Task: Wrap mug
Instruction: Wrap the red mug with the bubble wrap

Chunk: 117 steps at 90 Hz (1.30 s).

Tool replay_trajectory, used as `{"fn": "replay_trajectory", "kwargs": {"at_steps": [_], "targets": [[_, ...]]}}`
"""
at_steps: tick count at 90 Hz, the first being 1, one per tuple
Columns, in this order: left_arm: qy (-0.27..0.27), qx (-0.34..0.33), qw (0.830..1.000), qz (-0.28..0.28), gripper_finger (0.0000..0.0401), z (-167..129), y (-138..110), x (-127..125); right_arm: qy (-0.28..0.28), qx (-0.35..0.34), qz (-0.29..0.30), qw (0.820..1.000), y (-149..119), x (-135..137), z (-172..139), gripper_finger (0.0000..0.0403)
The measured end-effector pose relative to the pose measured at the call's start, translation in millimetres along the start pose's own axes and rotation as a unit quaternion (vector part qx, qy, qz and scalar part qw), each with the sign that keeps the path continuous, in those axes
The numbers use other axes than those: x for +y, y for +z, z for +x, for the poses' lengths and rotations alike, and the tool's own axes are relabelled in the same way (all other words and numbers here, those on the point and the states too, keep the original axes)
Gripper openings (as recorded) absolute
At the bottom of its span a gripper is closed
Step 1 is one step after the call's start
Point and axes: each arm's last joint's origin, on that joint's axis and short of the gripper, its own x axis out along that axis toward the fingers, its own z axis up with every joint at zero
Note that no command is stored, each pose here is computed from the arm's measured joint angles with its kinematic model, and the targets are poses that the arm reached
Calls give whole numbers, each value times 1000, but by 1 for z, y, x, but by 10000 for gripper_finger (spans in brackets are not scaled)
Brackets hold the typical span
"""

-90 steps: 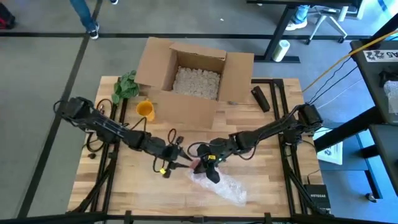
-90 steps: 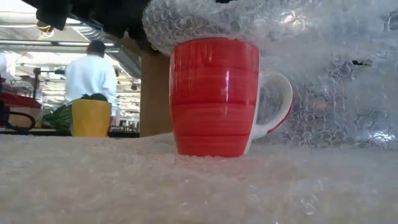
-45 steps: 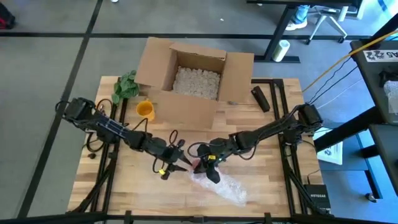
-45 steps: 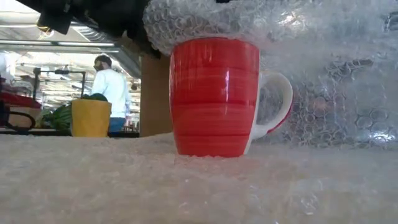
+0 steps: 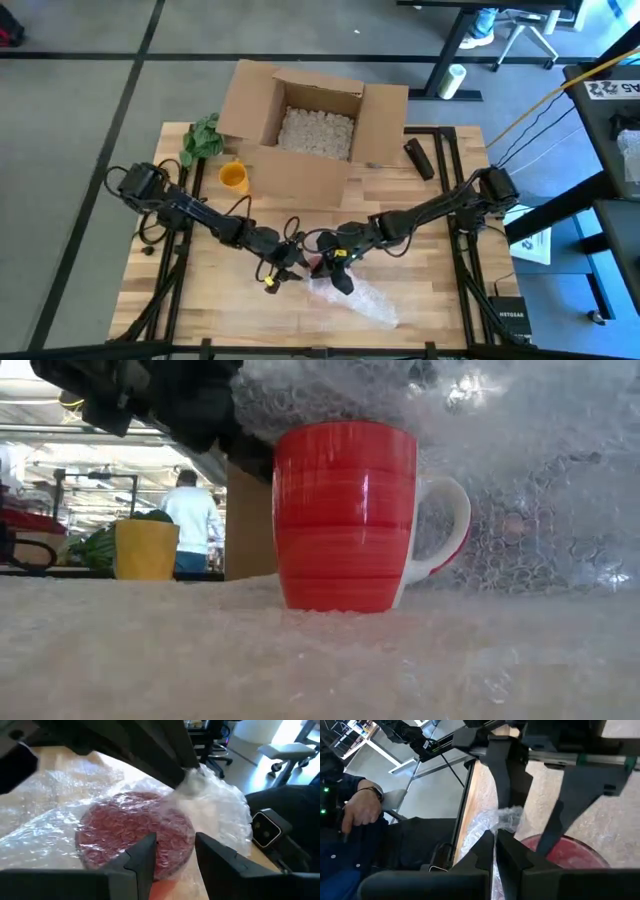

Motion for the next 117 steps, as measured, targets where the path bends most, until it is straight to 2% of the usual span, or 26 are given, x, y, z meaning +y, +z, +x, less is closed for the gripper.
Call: {"fn": "replay_trajectory", "kwargs": {"at_steps": [27,45,64,71,79,87,101,117], "targets": [[1,10,1000,-10,121,0,-1,1,16,-17,-17,1000,11,10,-6,1],[3,14,1000,-10,121,0,-2,1,14,23,-21,999,22,19,-11,3],[3,22,1000,-11,121,0,-3,1,36,35,-26,998,27,34,-15,56],[4,22,1000,-11,121,0,-3,1,11,64,7,998,22,35,-20,78],[4,23,1000,-11,121,0,-3,1,-58,107,48,991,9,32,-24,87],[4,24,1000,-11,121,0,-4,1,-99,126,63,985,1,31,-25,76],[7,25,1000,-14,121,-1,-4,4,-98,116,47,987,-1,32,-19,12],[7,24,1000,-15,121,-1,-4,4,-112,111,48,986,2,13,-10,3]]}}
